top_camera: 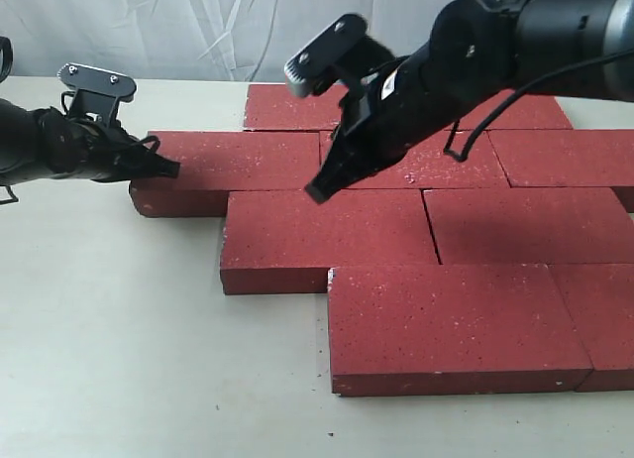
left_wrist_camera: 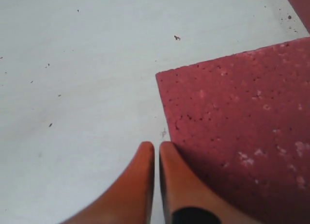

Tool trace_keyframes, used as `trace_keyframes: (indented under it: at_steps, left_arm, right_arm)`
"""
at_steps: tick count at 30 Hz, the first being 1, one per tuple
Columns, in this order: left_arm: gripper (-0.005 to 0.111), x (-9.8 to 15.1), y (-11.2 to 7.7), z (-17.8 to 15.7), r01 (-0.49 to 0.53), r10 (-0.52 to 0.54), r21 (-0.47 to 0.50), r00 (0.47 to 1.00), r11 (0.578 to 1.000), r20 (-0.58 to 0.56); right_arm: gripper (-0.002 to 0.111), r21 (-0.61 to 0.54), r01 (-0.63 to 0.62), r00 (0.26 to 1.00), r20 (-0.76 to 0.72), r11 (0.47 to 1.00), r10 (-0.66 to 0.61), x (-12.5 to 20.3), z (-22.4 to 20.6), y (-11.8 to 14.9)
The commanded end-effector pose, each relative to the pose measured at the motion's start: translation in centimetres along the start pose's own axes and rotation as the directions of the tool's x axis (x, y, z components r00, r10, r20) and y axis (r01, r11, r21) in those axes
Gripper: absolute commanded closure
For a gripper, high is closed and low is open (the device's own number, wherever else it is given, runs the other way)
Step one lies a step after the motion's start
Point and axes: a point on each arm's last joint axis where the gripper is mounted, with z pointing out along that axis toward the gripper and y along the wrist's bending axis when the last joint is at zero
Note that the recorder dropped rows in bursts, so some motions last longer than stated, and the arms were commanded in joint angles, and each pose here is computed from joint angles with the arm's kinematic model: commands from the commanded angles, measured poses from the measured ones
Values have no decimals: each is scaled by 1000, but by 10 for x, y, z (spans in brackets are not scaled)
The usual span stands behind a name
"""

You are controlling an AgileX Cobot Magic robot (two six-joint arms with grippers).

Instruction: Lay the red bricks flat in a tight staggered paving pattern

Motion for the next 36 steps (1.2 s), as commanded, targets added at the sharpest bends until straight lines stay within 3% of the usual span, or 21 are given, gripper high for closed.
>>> trace_keyframes:
  at_steps: [1, 3, 6, 15, 18, 21, 26, 36]
  left_arm:
    - [82, -2, -5, -1, -2, 2, 13, 1000, 1000, -3]
    - [72, -3, -5, -2, -2, 2, 15, 1000, 1000, -1]
    - [66, -3, -4, -2, -4, 4, 12, 1000, 1000, 2]
    - [74, 5, 52, -2, 149, -153, -87, 987, 985, -41]
    - [80, 1, 49, -10, 89, -93, -52, 993, 995, -72]
    - [107, -8, 51, -25, 17, -19, -27, 997, 1000, -79]
    - [107, -14, 55, -35, 49, -51, -30, 996, 998, -68]
    - [107, -14, 55, -35, 48, -50, -29, 996, 998, -68]
  right_arm:
    - [109, -88, 109, 994, -17, 990, -111, -4, 14, 26]
    - [109, -100, 125, 992, -11, 987, -126, -7, 15, 33]
    - [109, -117, 140, 990, -5, 983, -141, -10, 15, 43]
    - [109, -208, 137, 989, -33, 969, -147, -19, 36, 70]
    - [109, -326, 136, 968, -156, 935, -195, -23, 52, 84]
    - [109, -386, 148, 940, -230, 910, -251, -22, 72, 96]
    - [109, -376, 176, 919, -269, 910, -289, -15, 98, 95]
    - [109, -285, 246, 912, -256, 927, -321, -16, 106, 86]
